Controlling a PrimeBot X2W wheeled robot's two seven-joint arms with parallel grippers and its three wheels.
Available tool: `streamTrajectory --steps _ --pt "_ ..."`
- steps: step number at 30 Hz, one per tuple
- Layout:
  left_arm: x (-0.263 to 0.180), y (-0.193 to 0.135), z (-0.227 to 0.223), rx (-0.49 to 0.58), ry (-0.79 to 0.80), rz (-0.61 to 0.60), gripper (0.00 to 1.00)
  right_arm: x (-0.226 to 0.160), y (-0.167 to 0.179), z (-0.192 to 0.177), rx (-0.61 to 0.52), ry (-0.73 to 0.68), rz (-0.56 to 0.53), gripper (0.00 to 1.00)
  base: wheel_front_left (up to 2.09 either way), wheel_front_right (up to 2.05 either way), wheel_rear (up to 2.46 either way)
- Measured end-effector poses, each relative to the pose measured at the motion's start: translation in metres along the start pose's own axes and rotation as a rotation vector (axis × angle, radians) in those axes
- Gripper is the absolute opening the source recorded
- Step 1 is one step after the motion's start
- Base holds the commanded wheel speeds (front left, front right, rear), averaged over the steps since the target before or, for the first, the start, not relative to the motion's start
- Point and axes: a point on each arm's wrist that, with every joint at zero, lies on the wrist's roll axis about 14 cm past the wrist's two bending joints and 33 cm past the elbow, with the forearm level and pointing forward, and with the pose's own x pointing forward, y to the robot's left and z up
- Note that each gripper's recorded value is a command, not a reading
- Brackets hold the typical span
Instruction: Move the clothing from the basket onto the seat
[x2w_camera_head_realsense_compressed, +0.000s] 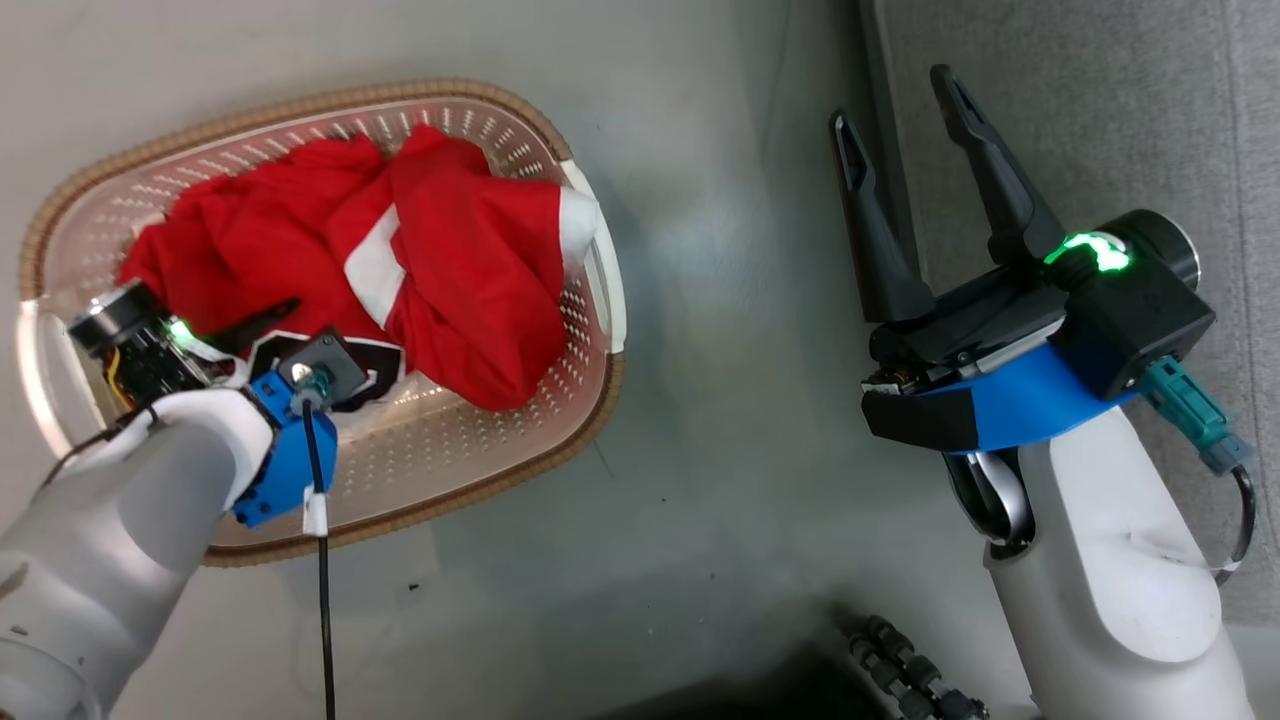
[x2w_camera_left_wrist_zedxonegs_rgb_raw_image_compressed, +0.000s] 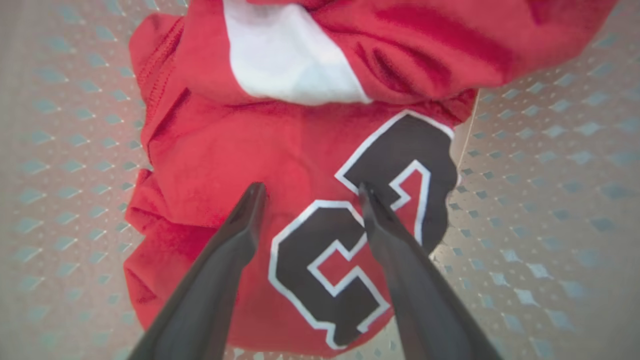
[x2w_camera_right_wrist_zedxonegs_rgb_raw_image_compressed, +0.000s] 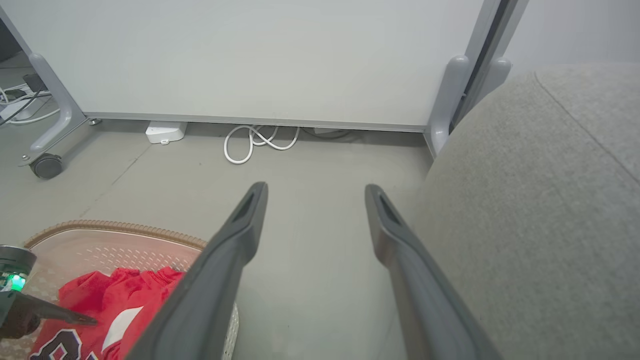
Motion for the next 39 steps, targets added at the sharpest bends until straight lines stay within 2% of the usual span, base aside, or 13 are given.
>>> streamTrajectory --steps 9,20,21,22,23,39 --pt "0.03 0.002 -0.026 0.046 0.107 -0.037 1.0 0.004 -0.005 -0.029 -0.001 0.05 -0.007 1.0 0.0 0.0 0.0" --pt "0.042 0.0 -0.045 0.029 0.192 -0.048 1.0 0.006 -0.009 -0.045 -0.007 0.075 -0.016 1.0 0.0 0.0 0.0" --pt "0.043 0.0 -0.045 0.029 0.193 -0.049 0.56 0.007 -0.01 -0.044 -0.007 0.072 -0.015 1.0 0.0 0.0 0.0" --pt "0.043 0.0 -0.046 0.029 0.197 -0.048 0.18 0.008 -0.01 -0.043 -0.008 0.069 -0.015 1.0 0.0 0.0 0.0" --pt "0.043 0.0 -0.045 0.029 0.198 -0.049 0.0 0.009 -0.01 -0.042 -0.009 0.067 -0.015 1.0 0.0 0.0 0.0" --pt "0.025 -0.002 -0.011 0.017 0.108 -0.026 0.0 0.012 -0.007 -0.018 -0.016 0.014 -0.01 1.0 0.0 0.0 0.0"
